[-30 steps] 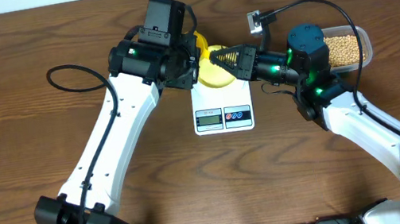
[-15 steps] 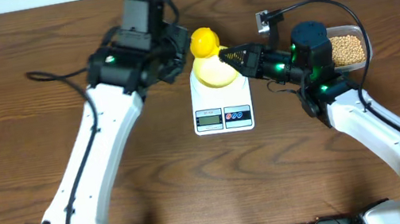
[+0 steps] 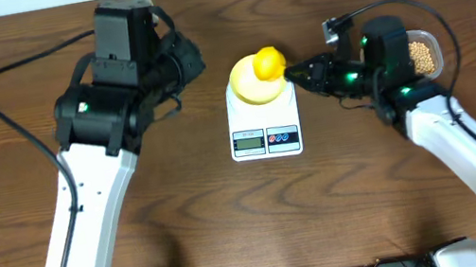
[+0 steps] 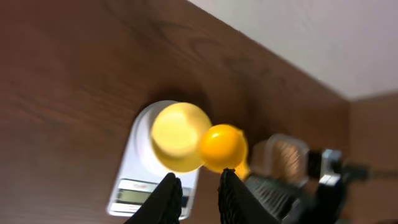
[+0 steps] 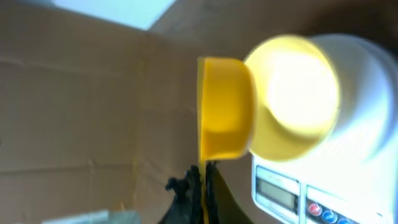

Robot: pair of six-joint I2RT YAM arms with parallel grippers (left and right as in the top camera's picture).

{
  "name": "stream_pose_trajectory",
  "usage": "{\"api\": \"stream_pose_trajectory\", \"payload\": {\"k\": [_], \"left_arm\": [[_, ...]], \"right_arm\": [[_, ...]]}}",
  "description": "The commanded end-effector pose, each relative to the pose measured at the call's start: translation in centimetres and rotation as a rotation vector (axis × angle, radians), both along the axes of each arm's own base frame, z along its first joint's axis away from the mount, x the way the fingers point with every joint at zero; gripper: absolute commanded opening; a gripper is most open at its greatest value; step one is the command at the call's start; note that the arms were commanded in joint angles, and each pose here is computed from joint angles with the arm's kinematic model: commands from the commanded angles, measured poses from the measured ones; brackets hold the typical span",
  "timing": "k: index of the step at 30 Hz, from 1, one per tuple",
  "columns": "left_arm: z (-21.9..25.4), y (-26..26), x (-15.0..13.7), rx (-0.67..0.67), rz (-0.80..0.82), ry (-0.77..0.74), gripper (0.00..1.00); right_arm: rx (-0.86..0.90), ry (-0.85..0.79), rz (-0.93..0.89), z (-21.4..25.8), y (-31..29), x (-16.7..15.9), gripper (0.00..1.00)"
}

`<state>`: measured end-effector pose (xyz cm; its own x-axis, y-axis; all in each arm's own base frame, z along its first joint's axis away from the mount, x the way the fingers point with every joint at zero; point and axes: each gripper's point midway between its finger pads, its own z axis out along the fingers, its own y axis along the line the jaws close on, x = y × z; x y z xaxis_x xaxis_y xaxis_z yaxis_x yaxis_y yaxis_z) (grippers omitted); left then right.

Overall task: Scoop item into bowl and weigh 50g on scale
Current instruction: 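Carry the scoop with the right gripper toward the soybean tub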

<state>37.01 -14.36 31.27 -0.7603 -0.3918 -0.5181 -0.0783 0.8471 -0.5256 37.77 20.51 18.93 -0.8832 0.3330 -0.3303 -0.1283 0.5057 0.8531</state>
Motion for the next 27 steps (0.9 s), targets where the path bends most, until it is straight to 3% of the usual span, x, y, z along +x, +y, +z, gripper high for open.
{"api": "stream_pose_trajectory", "payload": {"k": [1,7,15,27], "left_arm": [[0.7,-0.1,-1.3,0.150,-0.167,-0.087,0.23],[-2.2,-1.2,-3.6,0.231,-0.284,0.008,0.23],[-9.2,-4.5,-6.4,0.292,-0.436,0.117,0.22],[-18.6,-9.4,-8.8,0.325,-0.560,0.073,0.08]], "right_arm": [[-0.048,-0.211,0.058,5.9,-1.1,-0.1,0.01],[-0.209,-0.251,0.039,8.4,-4.9,-2.0,0.01],[-0.402,-0.229,-0.070,8.3,-10.1,-4.4,0.01],[-0.459,-0.182,-0.087,7.2,-11.0,-5.3,0.01]]}}
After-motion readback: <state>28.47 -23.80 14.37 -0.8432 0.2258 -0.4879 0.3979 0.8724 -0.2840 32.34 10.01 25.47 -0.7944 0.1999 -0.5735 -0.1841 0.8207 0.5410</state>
